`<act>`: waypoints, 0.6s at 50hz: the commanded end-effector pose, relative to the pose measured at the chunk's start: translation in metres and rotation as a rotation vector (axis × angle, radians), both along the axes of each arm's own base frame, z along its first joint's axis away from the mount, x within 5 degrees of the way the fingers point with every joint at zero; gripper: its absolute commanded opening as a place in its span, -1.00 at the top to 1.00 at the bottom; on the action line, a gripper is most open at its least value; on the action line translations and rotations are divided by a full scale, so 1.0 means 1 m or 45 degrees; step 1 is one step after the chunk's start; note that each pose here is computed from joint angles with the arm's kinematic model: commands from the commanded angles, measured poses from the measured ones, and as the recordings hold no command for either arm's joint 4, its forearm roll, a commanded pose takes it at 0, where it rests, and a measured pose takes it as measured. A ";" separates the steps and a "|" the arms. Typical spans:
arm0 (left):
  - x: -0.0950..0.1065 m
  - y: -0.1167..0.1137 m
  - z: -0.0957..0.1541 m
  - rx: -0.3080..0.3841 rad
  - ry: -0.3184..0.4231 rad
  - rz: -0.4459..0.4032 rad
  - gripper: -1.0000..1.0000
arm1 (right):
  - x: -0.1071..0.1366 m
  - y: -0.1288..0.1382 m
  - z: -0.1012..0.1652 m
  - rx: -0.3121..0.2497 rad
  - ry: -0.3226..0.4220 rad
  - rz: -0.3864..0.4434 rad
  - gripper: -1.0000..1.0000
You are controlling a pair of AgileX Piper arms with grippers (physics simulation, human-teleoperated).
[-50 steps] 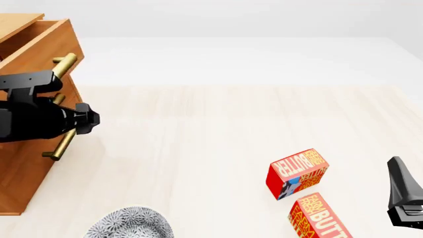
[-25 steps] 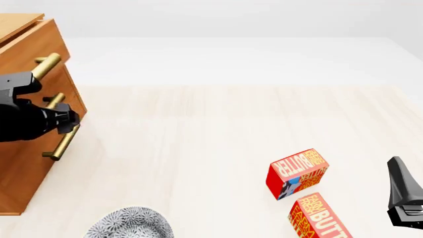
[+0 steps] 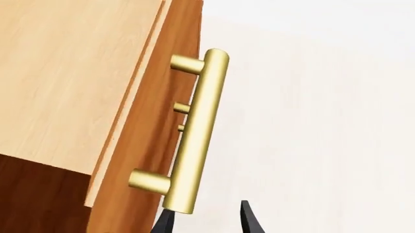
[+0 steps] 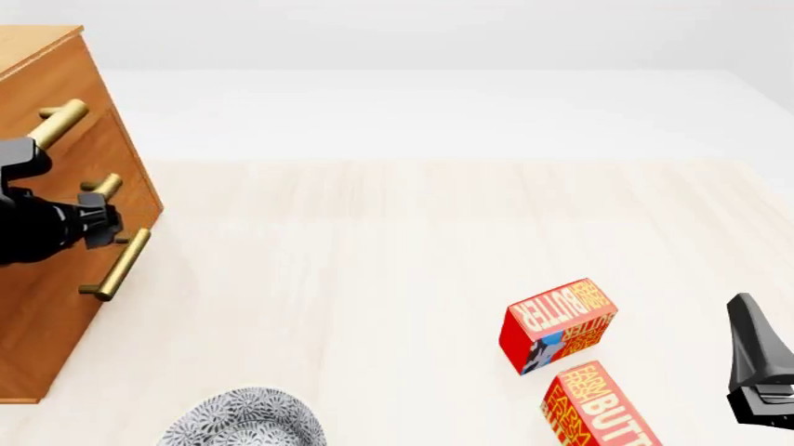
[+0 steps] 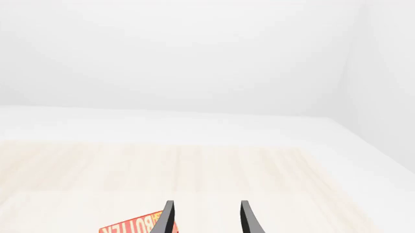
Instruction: Put the chocolate pudding in the top drawer of the cabinet and close it.
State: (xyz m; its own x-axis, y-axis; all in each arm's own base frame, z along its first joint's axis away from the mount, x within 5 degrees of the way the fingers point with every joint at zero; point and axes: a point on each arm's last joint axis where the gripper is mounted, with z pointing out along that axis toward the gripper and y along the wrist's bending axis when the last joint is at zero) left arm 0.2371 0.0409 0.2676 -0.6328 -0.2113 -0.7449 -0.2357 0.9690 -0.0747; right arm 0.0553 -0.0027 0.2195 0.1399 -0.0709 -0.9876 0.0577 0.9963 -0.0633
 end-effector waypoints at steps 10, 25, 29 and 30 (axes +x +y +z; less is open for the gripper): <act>-0.002 0.030 -0.010 -0.020 -0.001 0.172 -1.00 | 0.000 0.000 -0.001 0.017 0.013 0.013 -1.00; -0.018 0.047 -0.005 -0.021 -0.003 0.285 -1.00 | 0.000 0.000 -0.001 0.017 0.013 0.013 -1.00; -0.030 0.052 0.006 0.015 -0.022 0.312 -1.00 | 0.000 0.000 -0.001 0.017 0.013 0.013 -1.00; -0.031 0.050 0.007 0.008 -0.022 0.311 -1.00 | 0.000 0.000 -0.001 0.017 0.013 0.013 -1.00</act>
